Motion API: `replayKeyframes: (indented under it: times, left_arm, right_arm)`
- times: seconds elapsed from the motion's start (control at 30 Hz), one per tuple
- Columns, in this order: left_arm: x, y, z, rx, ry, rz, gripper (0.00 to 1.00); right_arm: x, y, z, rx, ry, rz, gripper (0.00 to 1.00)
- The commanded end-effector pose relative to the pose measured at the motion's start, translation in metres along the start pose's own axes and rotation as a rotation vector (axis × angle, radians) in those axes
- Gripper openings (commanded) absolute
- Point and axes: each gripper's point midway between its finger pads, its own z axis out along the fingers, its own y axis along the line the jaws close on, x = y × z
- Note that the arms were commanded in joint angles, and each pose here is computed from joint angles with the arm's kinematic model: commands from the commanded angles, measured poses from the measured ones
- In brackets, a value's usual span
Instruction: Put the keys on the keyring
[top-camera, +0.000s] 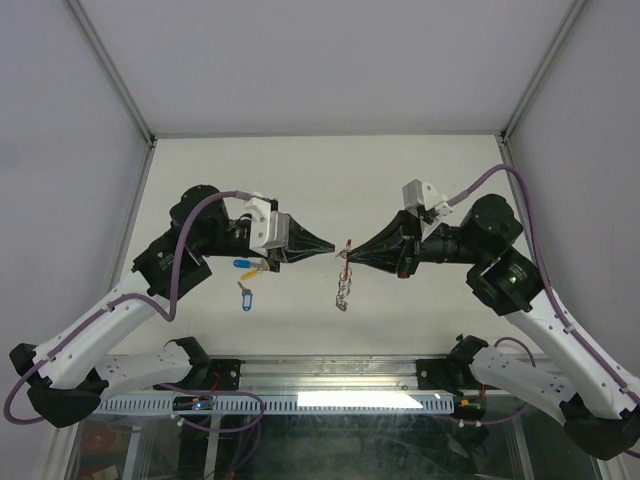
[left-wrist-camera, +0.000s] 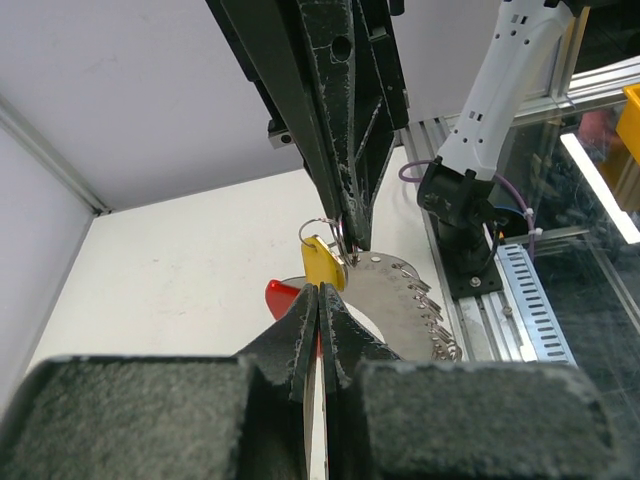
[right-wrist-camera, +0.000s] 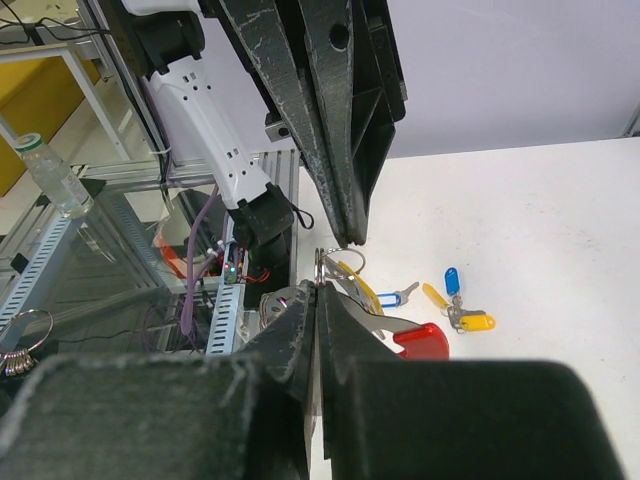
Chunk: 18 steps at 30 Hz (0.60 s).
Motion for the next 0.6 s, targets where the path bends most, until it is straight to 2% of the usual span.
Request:
replayKeyframes:
  times: [0.0, 0.07, 0.17, 0.27, 0.4, 0.57]
  left_arm:
    - [-0.016, 0.004, -0.003, -0.033, -0.045, 0.041, 0.00]
    - [-0.017, 0.005, -0.003, -0.041, -0.046, 0.043, 0.00]
    - [-0.020, 0.006, -0.005, -0.052, -0.051, 0.054, 0.25]
    - [-0.022, 0.005, -0.005, -0.039, -0.060, 0.069, 0.38]
    - [-0.023, -0.004, 0.000, 0.030, -0.072, 0.081, 0.43]
    - [-0.024, -0.009, 0.004, 0.088, -0.083, 0.095, 0.46]
  right_arm:
    - [-0.033, 0.007, -0.002, -0.006, -0.075, -0.069, 0.00]
    - [-0.029, 0.008, -0.002, -0.019, -0.049, -0.071, 0.00]
    - [-0.023, 0.013, -0.004, -0.050, 0.027, -0.079, 0.00]
    - [-0.020, 0.018, -0.005, -0.092, 0.086, -0.077, 0.00]
    - [-0.015, 0.027, -0.006, -0.166, 0.137, -0.050, 0.00]
    - [-0.008, 0.035, -0.007, -0.235, 0.186, -0.021, 0.00]
